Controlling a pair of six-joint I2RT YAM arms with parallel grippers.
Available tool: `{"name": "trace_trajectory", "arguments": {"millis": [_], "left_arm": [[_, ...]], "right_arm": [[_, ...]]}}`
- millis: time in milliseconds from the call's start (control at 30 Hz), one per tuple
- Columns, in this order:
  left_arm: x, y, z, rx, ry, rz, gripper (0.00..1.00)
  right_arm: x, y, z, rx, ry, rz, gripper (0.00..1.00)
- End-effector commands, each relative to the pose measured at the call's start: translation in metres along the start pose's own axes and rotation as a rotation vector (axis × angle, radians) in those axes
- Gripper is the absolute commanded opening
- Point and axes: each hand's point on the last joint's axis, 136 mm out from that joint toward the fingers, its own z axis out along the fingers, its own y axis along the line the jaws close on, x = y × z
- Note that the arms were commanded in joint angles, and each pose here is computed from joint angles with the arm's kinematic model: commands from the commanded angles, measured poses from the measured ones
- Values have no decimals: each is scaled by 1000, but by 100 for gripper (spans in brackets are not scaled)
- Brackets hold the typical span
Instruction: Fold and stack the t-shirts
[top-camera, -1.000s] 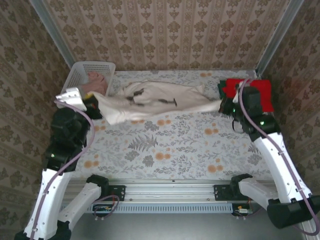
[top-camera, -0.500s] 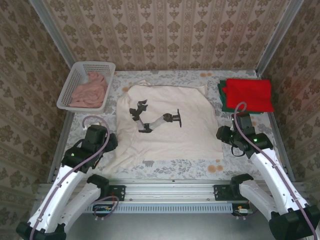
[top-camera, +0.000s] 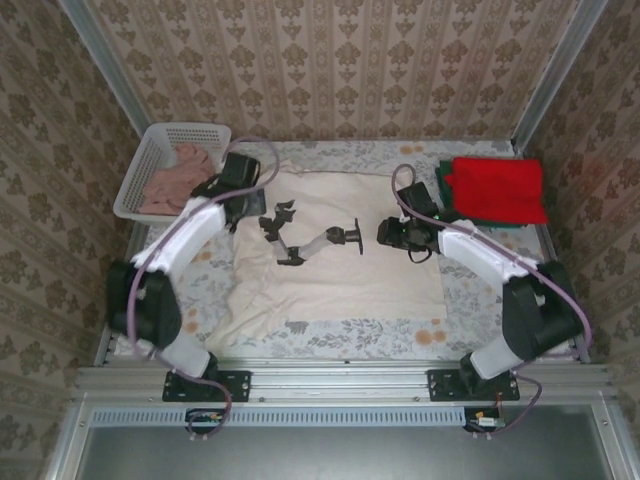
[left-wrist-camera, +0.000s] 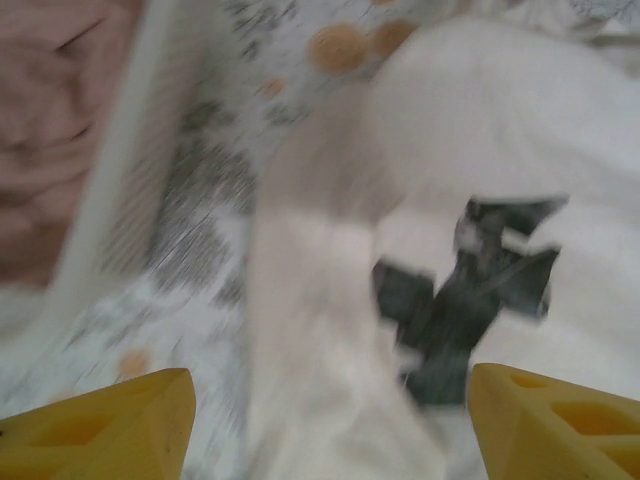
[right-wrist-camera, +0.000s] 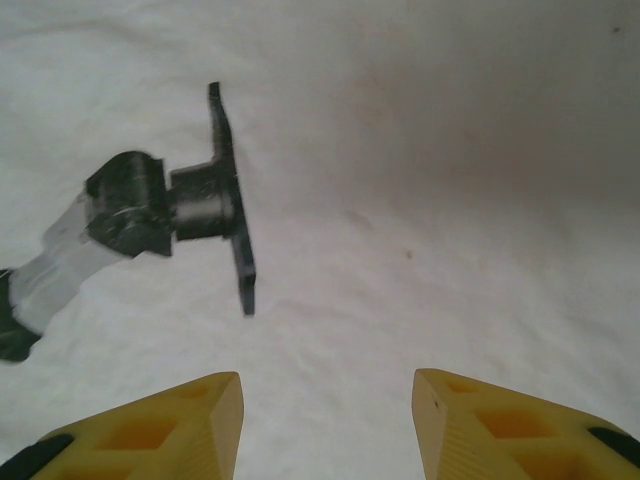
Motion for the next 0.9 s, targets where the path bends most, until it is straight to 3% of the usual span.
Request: {"name": "trace_trajectory", "arguments": {"millis": [0,133,300,633,867], "left_arm": [[-41,-23,41,59,-21,84,71],[-60,-4,96,-30,37,83,70],[-66,20,127,-57,68,44,69],[-72,67,137,-125,75,6,69],[-79,33,119,-26,48,49,73]], "right_arm": [[-23,9,3,-36,-52,9,50],[-19,1,12,-28,-26,18,51],[-10,-14,20,8,3,34,52],[-9,-29,24,30,18,58,53],[-23,-37,20,64,-8,60,54]]}}
